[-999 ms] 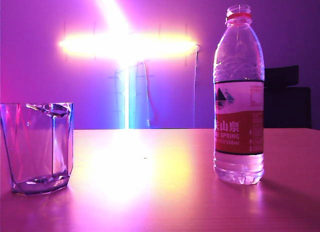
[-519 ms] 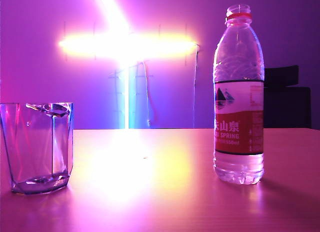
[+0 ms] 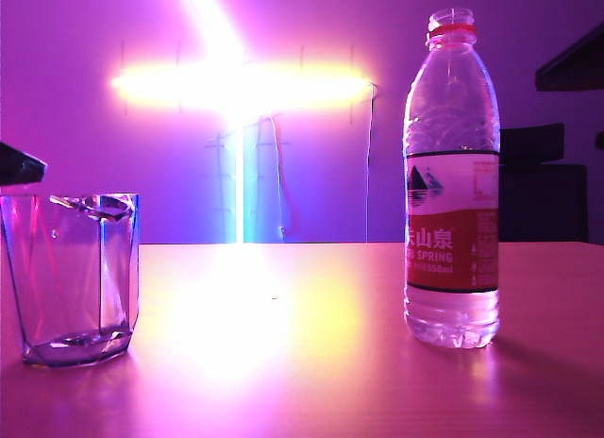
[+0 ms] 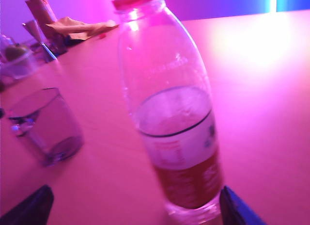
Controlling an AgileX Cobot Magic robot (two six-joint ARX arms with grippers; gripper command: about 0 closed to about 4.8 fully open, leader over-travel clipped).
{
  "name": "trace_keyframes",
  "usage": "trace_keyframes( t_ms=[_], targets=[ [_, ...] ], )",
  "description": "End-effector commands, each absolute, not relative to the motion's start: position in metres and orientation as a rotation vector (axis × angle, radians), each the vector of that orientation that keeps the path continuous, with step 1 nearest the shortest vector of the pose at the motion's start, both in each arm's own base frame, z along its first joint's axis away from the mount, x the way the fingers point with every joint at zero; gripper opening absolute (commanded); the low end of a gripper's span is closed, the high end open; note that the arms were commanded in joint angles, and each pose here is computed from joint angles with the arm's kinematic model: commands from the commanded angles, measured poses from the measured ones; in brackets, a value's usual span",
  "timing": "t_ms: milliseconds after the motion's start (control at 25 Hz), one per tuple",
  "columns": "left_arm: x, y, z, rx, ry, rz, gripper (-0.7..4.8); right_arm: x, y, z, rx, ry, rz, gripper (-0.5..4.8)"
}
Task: Pick up the mineral water bottle on the table and pour water into the mug until it's half full.
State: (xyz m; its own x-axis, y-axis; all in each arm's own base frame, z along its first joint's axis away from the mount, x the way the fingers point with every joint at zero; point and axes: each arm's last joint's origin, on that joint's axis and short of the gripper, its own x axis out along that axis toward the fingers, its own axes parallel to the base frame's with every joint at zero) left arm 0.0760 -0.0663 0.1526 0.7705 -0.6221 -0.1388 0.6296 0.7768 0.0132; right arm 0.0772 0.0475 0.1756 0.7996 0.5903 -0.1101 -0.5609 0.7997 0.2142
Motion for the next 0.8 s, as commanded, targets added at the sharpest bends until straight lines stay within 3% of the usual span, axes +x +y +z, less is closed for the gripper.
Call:
trace_keyframes(
  t_ms=[40,320,599,799],
  targets=[
    [0.076,-0.067,0.153,0.059,0.134,-0.684,-0.02,0.078,0.054,0.171,0.137,0.094,0.567,4.79],
    [0.076,-0.067,0.153,0.059,0.134,-0.684,-0.02,0.086,0.061,0.159,0.096,0.1,0.525,4.79],
    [0.076,-0.066,0.153,0.059,0.135,-0.68,-0.02,0.092,0.066,0.152,0.056,0.229,0.576,4.79],
    [0.082,-0.059,0.153,0.052,0.136,-0.584,-0.02,0.101,0.073,0.162,-0.01,0.256,0.592,4.79]
  ],
)
